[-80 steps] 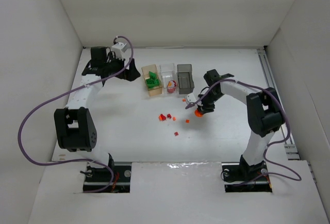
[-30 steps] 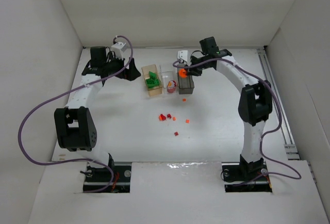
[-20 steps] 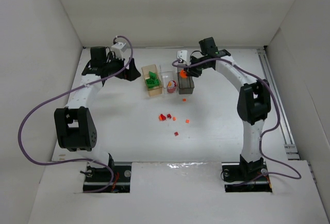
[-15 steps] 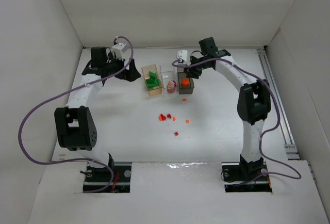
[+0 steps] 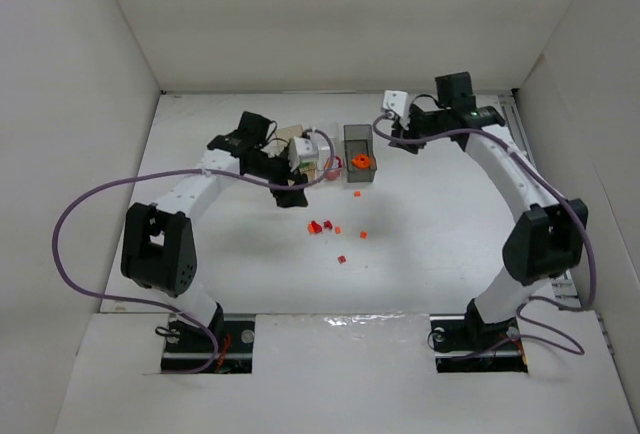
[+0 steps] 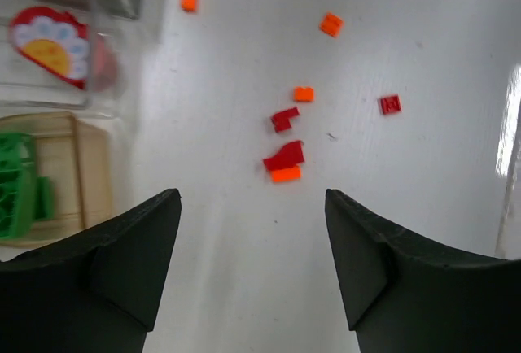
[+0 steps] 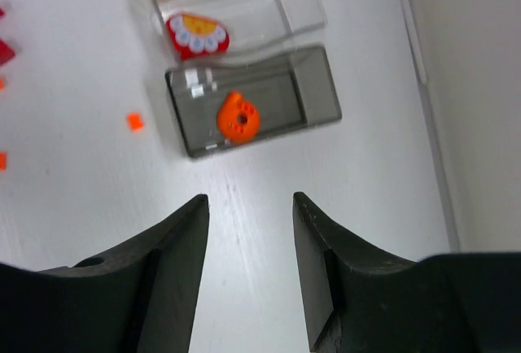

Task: Sort the legos into containers by color

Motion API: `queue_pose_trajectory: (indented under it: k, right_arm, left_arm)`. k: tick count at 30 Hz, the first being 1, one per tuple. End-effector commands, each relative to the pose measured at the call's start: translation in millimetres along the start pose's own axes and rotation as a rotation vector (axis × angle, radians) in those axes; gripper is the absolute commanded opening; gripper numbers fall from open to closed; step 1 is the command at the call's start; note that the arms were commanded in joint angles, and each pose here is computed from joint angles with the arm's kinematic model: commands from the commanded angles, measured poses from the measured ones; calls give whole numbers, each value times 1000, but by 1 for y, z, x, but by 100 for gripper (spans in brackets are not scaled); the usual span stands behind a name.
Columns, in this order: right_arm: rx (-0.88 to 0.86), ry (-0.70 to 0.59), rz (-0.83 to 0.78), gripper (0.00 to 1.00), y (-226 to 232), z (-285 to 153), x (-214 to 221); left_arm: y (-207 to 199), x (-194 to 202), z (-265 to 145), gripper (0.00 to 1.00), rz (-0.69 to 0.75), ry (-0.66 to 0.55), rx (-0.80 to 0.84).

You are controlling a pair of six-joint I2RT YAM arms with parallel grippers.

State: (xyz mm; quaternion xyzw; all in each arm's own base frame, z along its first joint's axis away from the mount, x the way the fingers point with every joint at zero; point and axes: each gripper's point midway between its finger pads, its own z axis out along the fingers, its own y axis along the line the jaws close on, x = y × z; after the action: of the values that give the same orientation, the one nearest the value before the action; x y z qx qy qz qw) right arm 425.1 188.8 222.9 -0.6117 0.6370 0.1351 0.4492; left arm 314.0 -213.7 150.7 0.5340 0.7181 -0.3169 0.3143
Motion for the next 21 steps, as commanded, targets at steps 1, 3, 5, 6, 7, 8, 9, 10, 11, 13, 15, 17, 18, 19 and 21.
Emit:
queue_pose_trajectory:
  k: [1, 3, 5, 6, 7, 8, 9, 10, 11, 13, 15, 17, 18, 19, 21]
  right_arm:
    - [-14, -4, 59, 51, 15, -22, 33]
    - [-10, 28, 106, 51, 25, -33, 56]
    - [0, 27, 94, 51, 28, -44, 58]
    - [3, 36, 109, 51, 32, -48, 64]
    - [11, 32, 101, 51, 34, -52, 60]
    - [10, 32, 102, 51, 36, -53, 61]
    - [18, 35, 106, 51, 37, -56, 63]
    - [18, 35, 106, 51, 39, -57, 62]
    - [18, 35, 106, 51, 42, -59, 62]
    - [18, 35, 106, 51, 45, -60, 62]
    - [26, 38, 110, 51, 46, -64, 64]
    - [35, 40, 113, 51, 47, -67, 65]
    - [34, 40, 114, 51, 50, -68, 66]
    - [36, 39, 112, 51, 51, -71, 63]
    - [36, 53, 108, 51, 55, -72, 67]
  left_arm:
    - [-29, 37, 1, 67, 111, 61, 105]
    - [-30, 46, 4, 60, 197, 67, 123]
    - [-37, 54, 10, 56, 211, 75, 169]
    - [-38, 58, 13, 55, 247, 73, 195]
    - [-39, 58, 16, 54, 276, 78, 215]
    - [-39, 61, 17, 54, 295, 85, 235]
    - [-41, 63, 23, 54, 316, 92, 263]
    - [-39, 65, 25, 54, 361, 89, 271]
    - [-37, 64, 26, 56, 390, 85, 272]
    - [-33, 64, 31, 56, 448, 94, 298]
    - [-25, 57, 32, 56, 525, 85, 313]
    - [-29, 64, 37, 53, 508, 115, 382]
    - [-27, 60, 41, 53, 519, 117, 402]
    - [-25, 55, 41, 53, 519, 108, 403]
    - [-24, 41, 42, 53, 525, 79, 395]
